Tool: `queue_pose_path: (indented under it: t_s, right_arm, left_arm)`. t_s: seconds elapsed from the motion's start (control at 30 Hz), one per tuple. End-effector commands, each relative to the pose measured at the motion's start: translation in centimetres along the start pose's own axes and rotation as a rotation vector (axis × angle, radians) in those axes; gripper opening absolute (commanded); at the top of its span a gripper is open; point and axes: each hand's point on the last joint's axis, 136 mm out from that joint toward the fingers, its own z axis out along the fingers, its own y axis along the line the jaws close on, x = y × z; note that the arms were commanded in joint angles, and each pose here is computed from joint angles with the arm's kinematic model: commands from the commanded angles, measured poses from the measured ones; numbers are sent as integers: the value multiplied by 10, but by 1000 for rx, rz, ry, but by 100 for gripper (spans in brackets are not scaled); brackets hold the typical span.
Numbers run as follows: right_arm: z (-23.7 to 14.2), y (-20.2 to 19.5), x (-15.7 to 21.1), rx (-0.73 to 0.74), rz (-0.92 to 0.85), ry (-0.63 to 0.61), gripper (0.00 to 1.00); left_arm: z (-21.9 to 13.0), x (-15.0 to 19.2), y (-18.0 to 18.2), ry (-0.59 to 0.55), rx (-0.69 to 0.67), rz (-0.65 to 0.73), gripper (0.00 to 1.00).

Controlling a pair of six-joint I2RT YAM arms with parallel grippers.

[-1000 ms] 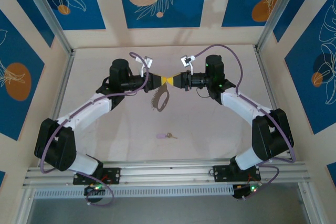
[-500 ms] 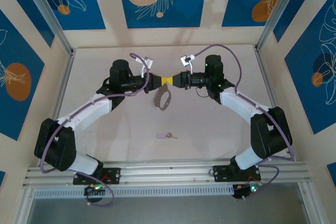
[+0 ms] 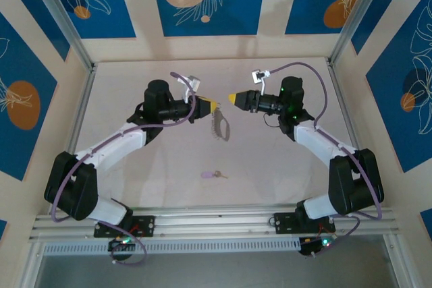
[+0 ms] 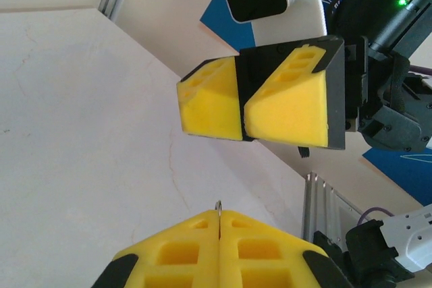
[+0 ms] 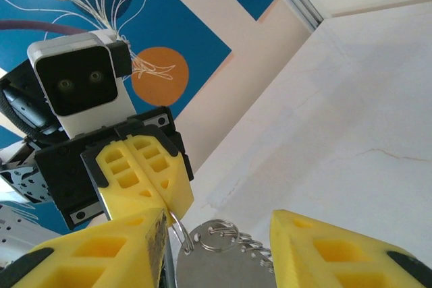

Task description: Put the keys on the keyring

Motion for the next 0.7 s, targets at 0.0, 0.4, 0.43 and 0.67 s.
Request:
queue_pose_path:
  t_s: [0.0,0.4,0.43,0.67]
  right_arm:
    - [-1,11,2,-36,-21,1,45]
    - [13,24,14,-117,-46,70,41]
    - [14,22,14,-115,-44,71,41]
    - [17,10,19,-95,-22,71,41]
  left_arm:
    - [2,-10,-11,-34,49,77,0]
    - [7,-13,-13,-34,85,84,0]
    - [7,-13,-14,-34,87,86,0]
    - [6,-16,-17,-38,101,91,0]
